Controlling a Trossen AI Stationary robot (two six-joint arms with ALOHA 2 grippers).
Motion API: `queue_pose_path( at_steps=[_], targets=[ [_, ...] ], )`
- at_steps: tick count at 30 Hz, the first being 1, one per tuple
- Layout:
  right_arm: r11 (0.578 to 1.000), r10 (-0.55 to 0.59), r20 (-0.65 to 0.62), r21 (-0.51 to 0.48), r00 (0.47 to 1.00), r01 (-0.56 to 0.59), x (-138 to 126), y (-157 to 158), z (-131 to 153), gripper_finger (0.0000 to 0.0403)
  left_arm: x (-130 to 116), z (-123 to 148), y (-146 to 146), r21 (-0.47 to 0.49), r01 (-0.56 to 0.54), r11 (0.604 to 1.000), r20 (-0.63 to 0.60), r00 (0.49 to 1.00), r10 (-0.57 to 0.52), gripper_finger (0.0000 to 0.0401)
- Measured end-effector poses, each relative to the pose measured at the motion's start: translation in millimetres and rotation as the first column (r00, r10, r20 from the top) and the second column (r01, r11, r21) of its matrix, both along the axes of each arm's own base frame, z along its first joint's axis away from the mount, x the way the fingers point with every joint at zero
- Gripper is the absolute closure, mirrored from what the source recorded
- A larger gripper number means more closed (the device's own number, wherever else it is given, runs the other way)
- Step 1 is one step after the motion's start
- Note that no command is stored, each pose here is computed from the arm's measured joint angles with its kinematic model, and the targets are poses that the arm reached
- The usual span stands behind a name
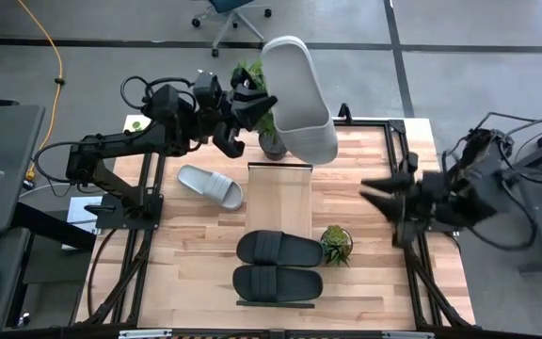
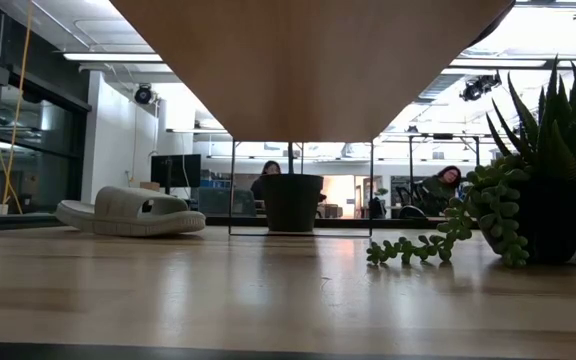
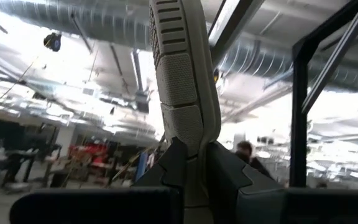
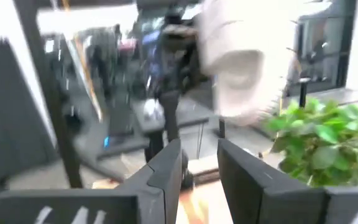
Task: Pick and place slides into the shelf
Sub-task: Put the bottom gray slide into the shelf
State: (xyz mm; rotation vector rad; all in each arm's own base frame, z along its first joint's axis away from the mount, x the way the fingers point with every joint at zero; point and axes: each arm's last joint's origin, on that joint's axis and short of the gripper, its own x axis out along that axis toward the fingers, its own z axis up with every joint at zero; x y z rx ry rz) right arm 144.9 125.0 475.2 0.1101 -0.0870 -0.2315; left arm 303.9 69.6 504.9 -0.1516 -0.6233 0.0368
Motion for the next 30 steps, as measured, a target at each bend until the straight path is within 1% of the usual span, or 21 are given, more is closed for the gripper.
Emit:
queue_pose_path(
  at_steps=[3, 4, 6, 8, 9, 11, 13, 16, 19, 22, 24, 27, 30],
  targets=[
    [0.999, -0.03, 0.168, 0.039, 0.985, 0.023, -5, -24, -13, 0.0306, -1, 1, 0, 0.003, 0.001, 1.0, 0.018, 1.0, -0.001, 0.0376],
    [0.999, -0.033, 0.247, 0.047, 0.968, 0.022, -7, -32, -18, 0.0306, -1, 2, 0, 0.004, 0.001, 1.0, 0.023, 1.0, -0.001, 0.0377],
    [0.998, -0.044, 0.406, 0.062, 0.913, 0.021, -13, -49, -26, 0.0305, -2, 3, 0, 0.006, 0.001, 1.0, 0.033, 0.999, -0.001, 0.0377],
    [0.997, -0.059, 0.503, 0.066, 0.863, 0.03, -16, -61, -37, 0.0298, -2, 3, 0, 0.007, 0.001, 1.0, 0.032, 0.999, -0.001, 0.0377],
    [0.997, -0.068, 0.524, 0.069, 0.849, 0.037, -17, -66, -42, 0.0291, -2, 2, 0, 0.006, 0.0, 1.0, 0.028, 1.0, 0.0, 0.0377],
    [0.994, -0.086, 0.528, 0.1, 0.845, 0.038, -13, -72, -52, 0.0269, -1, 2, 0, 0.011, -0.01, 1.0, 0.019, 1.0, 0.01, 0.0374],
    [0.992, -0.1, 0.503, 0.12, 0.858, 0.045, -5, -75, -59, 0.0237, -1, 1, 0, 0.025, -0.029, 0.999, 0.016, 0.999, 0.029, 0.0373],
    [0.989, -0.115, 0.483, 0.137, 0.868, 0.054, 9, -81, -66, 0.0186, -1, 1, 0, 0.048, -0.053, 0.997, 0.012, 0.999, 0.052, 0.0377],
    [0.982, -0.161, 0.483, 0.167, 0.86, 0.09, 17, -89, -68, 0.0151, 4, -2, 2, 0.056, -0.071, 0.996, 0.01, 0.997, 0.071, 0.0377],
    [0.984, -0.144, 0.495, 0.161, 0.857, 0.073, 25, -96, -70, 0.014, 11, -7, 4, 0.046, -0.083, 0.995, -0.002, 0.997, 0.083, 0.0373],
    [0.986, -0.135, 0.499, 0.157, 0.856, 0.064, 29, -99, -71, 0.0141, 14, -10, 5, 0.04, -0.08, 0.996, -0.015, 0.997, 0.081, 0.0371],
    [0.983, -0.152, 0.477, 0.164, 0.866, 0.082, 34, -104, -75, 0.0143, 22, -16, 7, 0.031, -0.083, 0.996, -0.022, 0.996, 0.084, 0.0376],
    [0.985, -0.128, 0.476, 0.166, 0.87, 0.054, 38, -107, -77, 0.0143, 25, -18, 8, 0.022, -0.074, 0.997, -0.009, 0.997, 0.074, 0.0378]
  ],
)
